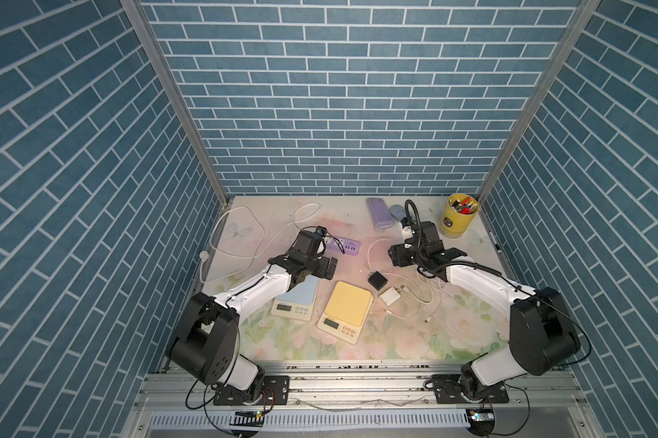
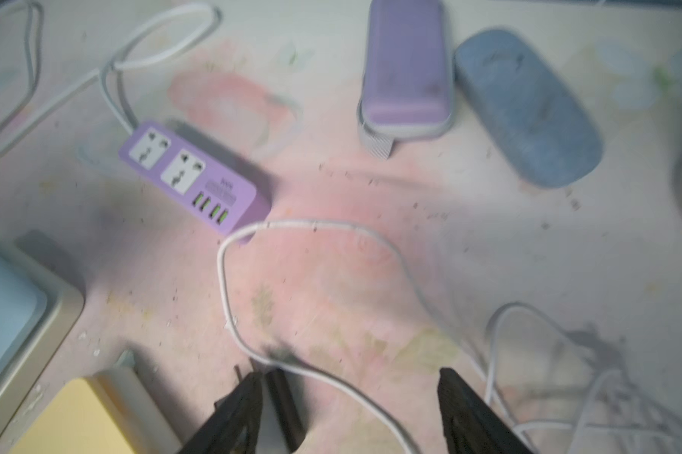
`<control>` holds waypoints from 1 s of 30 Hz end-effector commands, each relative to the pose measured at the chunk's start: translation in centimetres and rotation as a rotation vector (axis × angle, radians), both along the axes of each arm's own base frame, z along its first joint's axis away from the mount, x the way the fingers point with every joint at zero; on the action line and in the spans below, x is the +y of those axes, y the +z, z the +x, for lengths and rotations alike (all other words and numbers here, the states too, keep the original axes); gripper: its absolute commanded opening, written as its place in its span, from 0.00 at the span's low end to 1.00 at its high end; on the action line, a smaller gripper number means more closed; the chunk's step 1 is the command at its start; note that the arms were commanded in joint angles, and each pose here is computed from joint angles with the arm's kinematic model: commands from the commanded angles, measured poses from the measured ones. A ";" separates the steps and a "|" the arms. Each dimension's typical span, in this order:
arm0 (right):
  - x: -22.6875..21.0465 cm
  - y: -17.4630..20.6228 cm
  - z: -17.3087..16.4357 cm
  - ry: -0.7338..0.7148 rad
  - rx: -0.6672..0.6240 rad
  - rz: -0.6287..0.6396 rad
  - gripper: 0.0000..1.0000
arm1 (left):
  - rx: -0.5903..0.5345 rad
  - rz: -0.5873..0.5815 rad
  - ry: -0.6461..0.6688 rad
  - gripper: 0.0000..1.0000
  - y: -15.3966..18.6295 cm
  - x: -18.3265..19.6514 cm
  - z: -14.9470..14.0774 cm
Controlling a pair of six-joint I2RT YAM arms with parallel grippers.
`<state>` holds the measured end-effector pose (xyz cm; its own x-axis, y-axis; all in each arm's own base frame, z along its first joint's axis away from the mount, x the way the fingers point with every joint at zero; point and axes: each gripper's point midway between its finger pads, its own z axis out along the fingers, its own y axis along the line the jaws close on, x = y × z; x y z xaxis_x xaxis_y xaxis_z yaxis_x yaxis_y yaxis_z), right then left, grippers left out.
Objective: Charge the electronic scale
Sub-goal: Pick up the plug from the center of the board.
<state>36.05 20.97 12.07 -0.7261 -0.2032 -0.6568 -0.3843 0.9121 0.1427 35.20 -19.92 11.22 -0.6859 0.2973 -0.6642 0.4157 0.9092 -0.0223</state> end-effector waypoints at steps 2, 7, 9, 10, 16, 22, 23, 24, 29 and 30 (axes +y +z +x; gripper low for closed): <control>1.1 -2.3 -4.4 0.060 0.151 -0.074 0.71 | 0.039 -0.018 -0.046 1.00 -0.9 -1.4 -1.9; 0.2 -3.4 -7.2 0.065 0.208 -0.143 0.71 | 0.008 -0.103 -0.066 1.00 -0.4 -2.2 -2.6; -0.6 -3.2 -8.0 0.035 0.219 -0.157 0.72 | -0.009 -0.107 -0.064 1.00 -0.1 -2.0 -2.7; -0.9 -3.1 -8.3 0.022 0.223 -0.162 0.73 | -0.011 -0.105 -0.061 0.99 -0.1 -1.9 -2.7; -0.9 -4.3 -11.3 0.079 0.276 -0.218 0.99 | -0.006 -0.092 -0.054 0.99 -0.2 -1.6 -2.9; 0.3 -6.3 -12.4 0.158 0.329 -0.265 0.95 | 0.002 -0.093 -0.057 1.00 -0.3 -1.6 -3.2; 0.3 -6.6 -12.3 0.156 0.335 -0.275 0.94 | 0.003 -0.089 -0.056 1.00 -0.2 -1.5 -3.3; 0.4 -6.9 -12.3 0.153 0.339 -0.282 0.94 | 0.002 -0.086 -0.056 1.00 -0.2 -1.4 -3.4; 0.4 -7.9 -11.8 0.155 0.343 -0.315 0.91 | -0.005 -0.085 -0.053 1.00 -0.2 -1.1 -3.9; 0.5 -8.1 -11.7 0.158 0.348 -0.317 0.89 | -0.002 -0.084 -0.054 1.00 -0.3 -1.0 -3.9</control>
<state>23.94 21.39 4.06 -0.8399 -0.4647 -0.2803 -0.4930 0.8693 0.0362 31.99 -21.26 11.33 -0.6613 0.2689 -0.7002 0.4640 0.8802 -0.1003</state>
